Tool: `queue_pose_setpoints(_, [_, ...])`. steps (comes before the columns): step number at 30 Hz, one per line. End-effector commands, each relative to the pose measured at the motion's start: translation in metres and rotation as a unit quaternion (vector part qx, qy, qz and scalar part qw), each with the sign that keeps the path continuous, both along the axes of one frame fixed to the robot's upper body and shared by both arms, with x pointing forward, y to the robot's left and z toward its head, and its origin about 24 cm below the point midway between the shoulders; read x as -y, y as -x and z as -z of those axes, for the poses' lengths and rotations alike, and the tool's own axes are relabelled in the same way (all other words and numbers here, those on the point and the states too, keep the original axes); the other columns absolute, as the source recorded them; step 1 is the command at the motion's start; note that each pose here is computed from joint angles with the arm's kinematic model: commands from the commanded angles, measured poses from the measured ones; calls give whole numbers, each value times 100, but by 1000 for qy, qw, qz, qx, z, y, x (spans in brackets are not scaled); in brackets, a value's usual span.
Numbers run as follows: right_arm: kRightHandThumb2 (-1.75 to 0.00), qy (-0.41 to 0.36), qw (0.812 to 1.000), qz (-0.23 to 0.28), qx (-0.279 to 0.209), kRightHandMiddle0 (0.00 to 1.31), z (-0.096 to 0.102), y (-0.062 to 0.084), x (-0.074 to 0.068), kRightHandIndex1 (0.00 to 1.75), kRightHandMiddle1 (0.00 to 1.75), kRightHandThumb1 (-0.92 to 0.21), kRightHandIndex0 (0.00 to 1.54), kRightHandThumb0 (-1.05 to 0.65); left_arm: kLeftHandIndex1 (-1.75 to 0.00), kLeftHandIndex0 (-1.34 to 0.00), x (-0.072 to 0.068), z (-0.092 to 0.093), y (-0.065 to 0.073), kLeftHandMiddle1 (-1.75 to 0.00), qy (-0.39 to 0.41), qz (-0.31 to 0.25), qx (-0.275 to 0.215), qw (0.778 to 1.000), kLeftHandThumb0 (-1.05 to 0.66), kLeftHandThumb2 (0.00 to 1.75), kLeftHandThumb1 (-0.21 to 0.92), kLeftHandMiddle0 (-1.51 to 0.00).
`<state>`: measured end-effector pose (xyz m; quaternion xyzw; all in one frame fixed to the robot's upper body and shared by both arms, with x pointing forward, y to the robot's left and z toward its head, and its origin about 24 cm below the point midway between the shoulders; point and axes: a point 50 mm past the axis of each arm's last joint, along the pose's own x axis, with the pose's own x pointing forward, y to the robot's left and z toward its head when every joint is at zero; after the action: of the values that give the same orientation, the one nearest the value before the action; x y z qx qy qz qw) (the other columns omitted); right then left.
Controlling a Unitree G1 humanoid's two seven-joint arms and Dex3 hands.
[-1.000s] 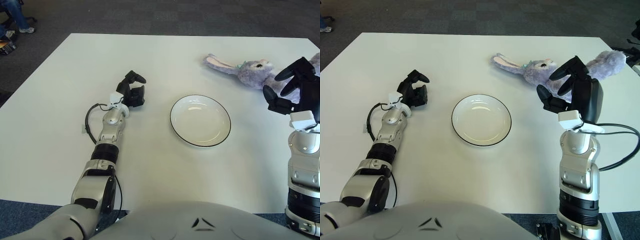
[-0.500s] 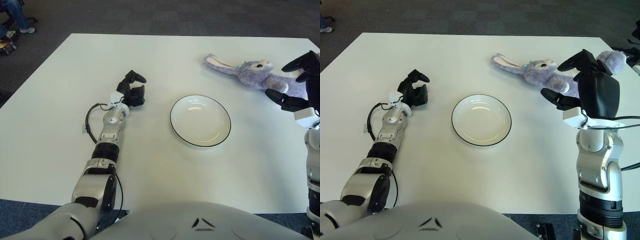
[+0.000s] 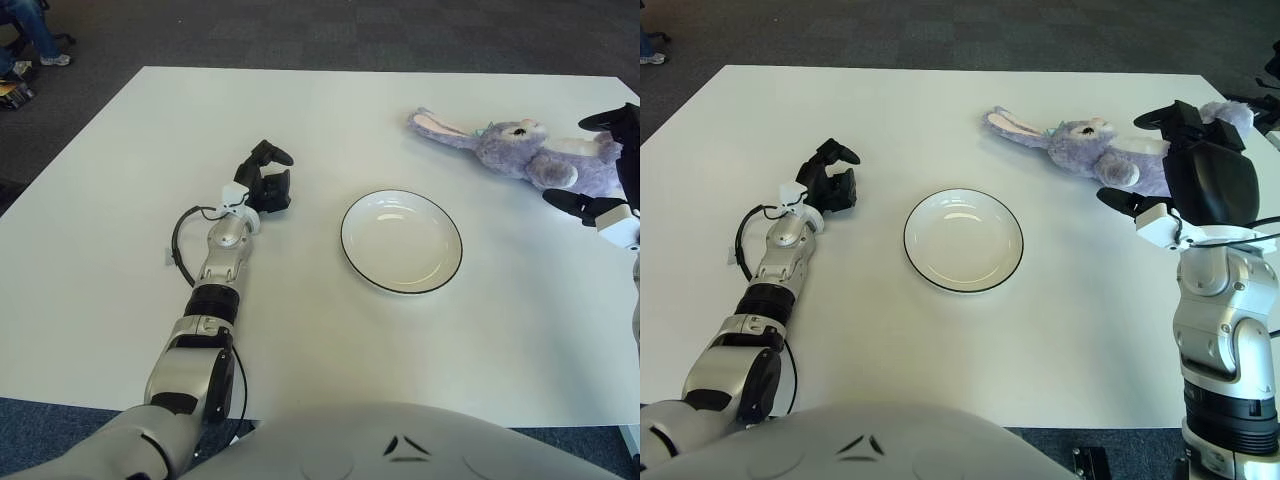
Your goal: Put the doll into the plate.
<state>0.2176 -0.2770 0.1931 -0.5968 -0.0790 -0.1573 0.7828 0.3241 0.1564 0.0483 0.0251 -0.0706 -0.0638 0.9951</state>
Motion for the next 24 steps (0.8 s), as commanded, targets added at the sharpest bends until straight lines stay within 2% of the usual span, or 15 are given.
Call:
queue_pose_setpoints(1, [-65,-1,1000,7,5,0,-10,1,-4,27,71,-52,0,-79,-175,-48,0,25,10,-175,-1,-8,-56,998,-43,110,49,-119])
queue_pose_setpoints(6, [-69,2,1000,13,3,0,-13,0,-6,22,61,-48,0,-76,-175,-48,0,25,10,-175,0,-6,-56,998,-43,110,49,-119])
queue_pose_setpoints(11, [-70,42,999,18,-7,0,-19,-6,-9,22,49,-48,2,-78,-175,-47,0,24,10,-175,-1,-2,-53,999,-42,109,50,-118])
queue_pose_setpoints(18, [-57,86,995,19,-46,0,-25,-11,-13,18,22,-63,3,-90,-175,-47,1,24,10,-175,-1,1,-51,999,-42,108,50,-118])
queue_pose_setpoints(24, [-44,109,984,-3,-143,0,-31,-24,-17,12,3,-74,1,-101,-175,-46,1,25,11,-175,3,3,-52,999,-42,108,51,-118])
